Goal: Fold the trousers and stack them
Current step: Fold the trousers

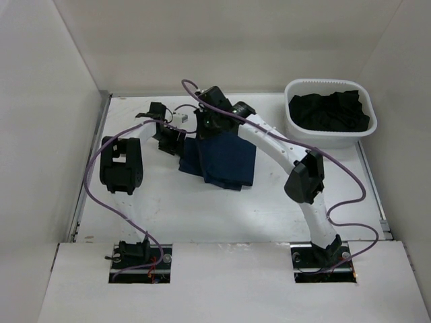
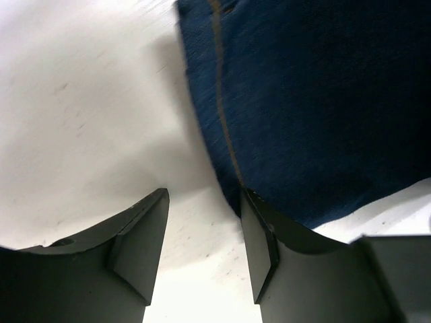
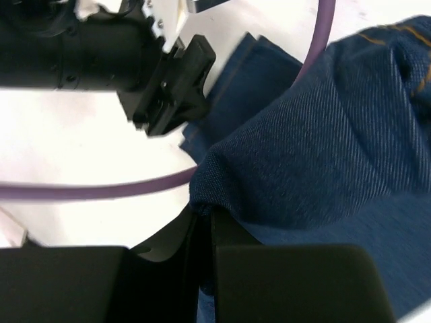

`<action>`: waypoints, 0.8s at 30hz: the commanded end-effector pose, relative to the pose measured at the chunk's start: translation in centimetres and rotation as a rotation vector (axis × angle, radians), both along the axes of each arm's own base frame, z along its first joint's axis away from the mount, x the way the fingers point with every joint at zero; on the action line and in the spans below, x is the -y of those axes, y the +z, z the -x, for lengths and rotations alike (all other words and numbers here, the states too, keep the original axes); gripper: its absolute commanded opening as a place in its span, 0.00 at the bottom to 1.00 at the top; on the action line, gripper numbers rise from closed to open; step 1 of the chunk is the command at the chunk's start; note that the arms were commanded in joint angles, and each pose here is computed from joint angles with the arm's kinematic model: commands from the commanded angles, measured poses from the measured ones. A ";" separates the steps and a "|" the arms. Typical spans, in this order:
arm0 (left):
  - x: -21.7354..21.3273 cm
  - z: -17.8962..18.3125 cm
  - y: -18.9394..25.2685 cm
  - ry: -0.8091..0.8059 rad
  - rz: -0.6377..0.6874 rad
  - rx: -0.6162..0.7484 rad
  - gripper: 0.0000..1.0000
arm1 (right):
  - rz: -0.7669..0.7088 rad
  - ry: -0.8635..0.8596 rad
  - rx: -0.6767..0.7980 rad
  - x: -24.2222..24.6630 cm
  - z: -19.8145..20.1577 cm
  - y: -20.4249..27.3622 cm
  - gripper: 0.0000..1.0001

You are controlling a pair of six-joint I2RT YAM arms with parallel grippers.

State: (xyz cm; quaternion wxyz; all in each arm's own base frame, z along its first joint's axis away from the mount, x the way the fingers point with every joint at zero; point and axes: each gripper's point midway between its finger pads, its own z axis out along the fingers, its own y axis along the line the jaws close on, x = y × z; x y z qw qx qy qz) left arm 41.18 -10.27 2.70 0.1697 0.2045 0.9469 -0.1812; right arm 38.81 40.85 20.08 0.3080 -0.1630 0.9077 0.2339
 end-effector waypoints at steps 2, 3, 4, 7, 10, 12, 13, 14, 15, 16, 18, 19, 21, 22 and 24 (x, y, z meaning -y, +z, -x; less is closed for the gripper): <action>-3.0 1.9 -0.1 0.092 0.002 -0.065 0.47 | -0.211 -0.055 0.183 -4.8 -3.9 4.1 0.09; -3.9 1.8 0.2 0.118 0.004 -0.063 0.47 | -0.237 -0.051 0.198 -5.7 -4.1 4.3 0.10; -4.7 1.8 0.4 0.143 0.007 -0.067 0.47 | -0.267 -0.042 0.216 -6.6 -4.3 4.6 0.15; -7.0 1.9 0.8 0.204 0.015 -0.075 0.47 | -0.360 0.061 0.251 -9.9 -2.9 5.7 0.50; -9.7 1.5 1.7 0.273 0.021 -0.061 0.47 | -0.459 0.228 0.284 -12.8 0.5 8.2 0.68; -11.6 1.0 2.6 0.320 0.023 -0.039 0.47 | -0.502 0.265 0.311 -12.8 1.8 9.9 0.70; -12.5 0.6 3.4 0.342 0.026 -0.022 0.47 | -0.523 0.259 0.329 -12.1 2.2 10.9 0.70; -13.2 0.2 4.3 0.361 0.028 -0.002 0.47 | -0.537 0.240 0.341 -11.1 2.7 11.6 0.69; -13.6 -0.2 5.4 0.374 0.034 0.024 0.47 | -0.546 0.199 0.349 -9.7 2.9 12.0 0.69; -13.5 -0.6 6.7 0.372 0.046 0.056 0.47 | -0.546 0.138 0.348 -7.9 2.8 11.9 0.69; -13.0 -1.1 9.1 0.355 0.072 0.116 0.48 | -0.521 -0.043 0.332 -2.5 1.8 10.4 0.68; -11.9 -1.4 10.6 0.324 0.086 0.156 0.49 | -0.494 -0.137 0.315 0.4 1.4 9.0 0.68; -9.6 -1.7 12.4 0.268 0.113 0.203 0.51 | -0.425 -0.311 0.244 5.7 1.1 4.9 0.69; -8.1 -2.0 13.0 0.232 0.126 0.225 0.52 | -0.391 -0.382 0.195 7.9 1.4 2.5 0.69; -6.2 -2.3 12.7 0.186 0.129 0.239 0.53 | -0.340 -0.486 0.094 11.1 2.3 -1.9 0.71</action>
